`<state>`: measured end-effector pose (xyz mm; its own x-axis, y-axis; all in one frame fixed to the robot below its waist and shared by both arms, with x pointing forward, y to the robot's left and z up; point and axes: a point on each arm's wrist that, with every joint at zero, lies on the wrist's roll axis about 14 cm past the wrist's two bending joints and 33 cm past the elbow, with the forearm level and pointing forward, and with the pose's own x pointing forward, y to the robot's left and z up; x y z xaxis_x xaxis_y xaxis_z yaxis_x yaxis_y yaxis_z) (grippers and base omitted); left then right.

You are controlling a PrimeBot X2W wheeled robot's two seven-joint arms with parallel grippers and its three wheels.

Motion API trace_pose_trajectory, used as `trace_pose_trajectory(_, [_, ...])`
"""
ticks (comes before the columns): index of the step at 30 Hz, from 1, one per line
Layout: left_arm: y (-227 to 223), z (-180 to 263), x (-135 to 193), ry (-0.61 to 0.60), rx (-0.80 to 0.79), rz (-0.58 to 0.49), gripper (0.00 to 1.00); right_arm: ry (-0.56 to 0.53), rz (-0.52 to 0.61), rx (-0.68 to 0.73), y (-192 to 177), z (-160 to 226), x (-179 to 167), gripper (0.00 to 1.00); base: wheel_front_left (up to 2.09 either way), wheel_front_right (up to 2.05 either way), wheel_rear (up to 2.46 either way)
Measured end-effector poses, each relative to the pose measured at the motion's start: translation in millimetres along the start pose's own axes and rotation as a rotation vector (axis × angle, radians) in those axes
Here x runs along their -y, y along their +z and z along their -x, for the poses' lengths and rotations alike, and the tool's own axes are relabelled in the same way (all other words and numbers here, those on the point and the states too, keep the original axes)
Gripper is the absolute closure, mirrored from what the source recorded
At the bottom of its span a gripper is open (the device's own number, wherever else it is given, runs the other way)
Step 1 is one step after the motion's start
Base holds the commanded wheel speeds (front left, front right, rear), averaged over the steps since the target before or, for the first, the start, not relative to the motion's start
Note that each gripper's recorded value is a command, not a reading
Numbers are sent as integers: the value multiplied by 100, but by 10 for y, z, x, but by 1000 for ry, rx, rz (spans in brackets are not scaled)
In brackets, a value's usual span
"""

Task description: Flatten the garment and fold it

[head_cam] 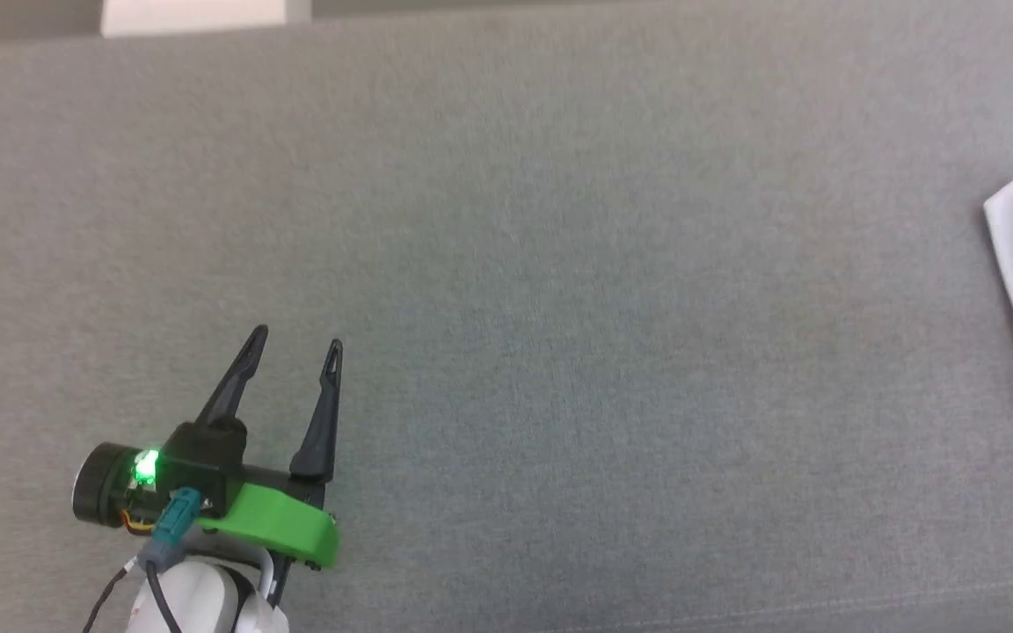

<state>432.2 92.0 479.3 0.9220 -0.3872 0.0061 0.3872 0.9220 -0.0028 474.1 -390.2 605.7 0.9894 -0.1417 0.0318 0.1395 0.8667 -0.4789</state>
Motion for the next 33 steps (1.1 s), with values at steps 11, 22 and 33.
trace_pose_trajectory(11, [357, 325, -206, 108, 39, -51, 0, 32, -393, 246, 465, 434, -605, 0, 0, 0, 0])
trace_pose_trajectory(22, [500, 617, -399, 218, 60, -56, 0, 87, -489, 166, 256, 1033, -1369, 0, 0, 0, 0])
trace_pose_trajectory(33, [423, 771, -434, 251, 37, -58, 0, 154, -506, 83, 88, 1390, -1821, 0, 0, 0, 0])
